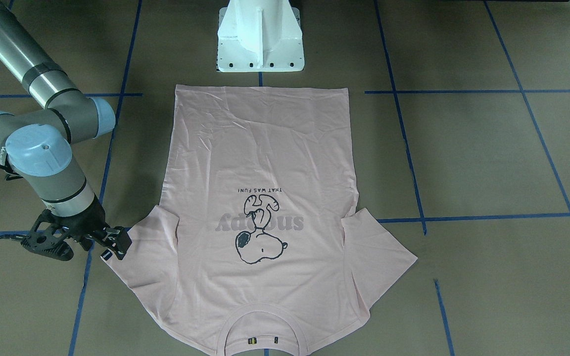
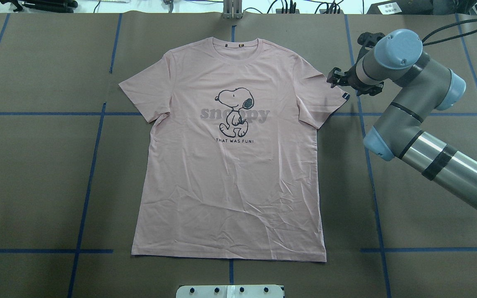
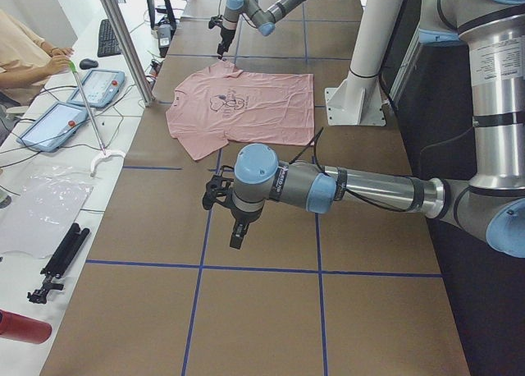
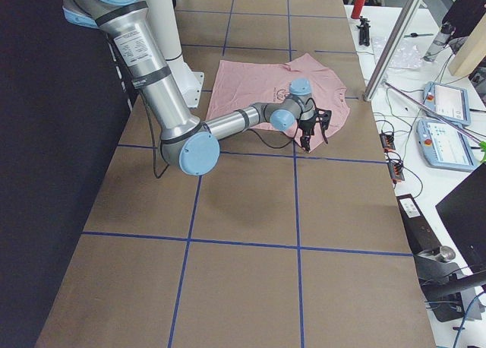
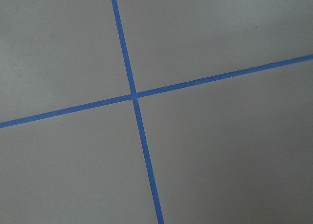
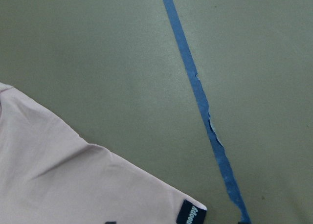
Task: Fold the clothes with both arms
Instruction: 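Move the right gripper over the shirt's shoulder near the collar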
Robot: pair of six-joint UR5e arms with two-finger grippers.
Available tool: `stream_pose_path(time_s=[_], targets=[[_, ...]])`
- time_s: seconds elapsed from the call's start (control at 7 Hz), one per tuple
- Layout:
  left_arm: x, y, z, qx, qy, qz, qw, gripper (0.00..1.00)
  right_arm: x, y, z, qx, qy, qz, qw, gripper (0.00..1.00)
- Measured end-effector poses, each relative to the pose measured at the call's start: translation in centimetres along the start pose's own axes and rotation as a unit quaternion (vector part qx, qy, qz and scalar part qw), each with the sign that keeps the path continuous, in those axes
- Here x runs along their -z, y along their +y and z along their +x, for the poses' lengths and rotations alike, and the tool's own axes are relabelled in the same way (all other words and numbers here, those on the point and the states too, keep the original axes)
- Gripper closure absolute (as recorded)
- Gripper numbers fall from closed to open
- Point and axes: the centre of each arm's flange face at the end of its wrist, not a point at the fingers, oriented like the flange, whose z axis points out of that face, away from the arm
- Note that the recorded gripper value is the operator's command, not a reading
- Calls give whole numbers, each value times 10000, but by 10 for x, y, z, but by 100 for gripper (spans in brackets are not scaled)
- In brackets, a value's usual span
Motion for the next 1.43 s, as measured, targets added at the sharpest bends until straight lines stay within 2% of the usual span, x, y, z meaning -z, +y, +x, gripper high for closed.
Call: stream_pose_path(time_s=[0.14,0.29,0.43,0.71,1.14,1.43], targets=[[0,0,0,3,2,1,10000,0,-8,3,2,-36,67,72,9999,23],[1,1,1,4,4,3,10000,0,-14,7,1,-37,122,129,9998,36],[0,1,0,11,6,-3,10000,0,-18,10,0,-27,162,165,9997,68],[-1,2,0,19,9,-13,10000,0,-22,11,1,-24,203,187,9996,100],[0,2,0,20,11,-12,10000,0,-21,11,-1,-14,182,188,9997,100],[0,1,0,14,15,-7,10000,0,-2,10,-36,-41,-53,232,9997,100]])
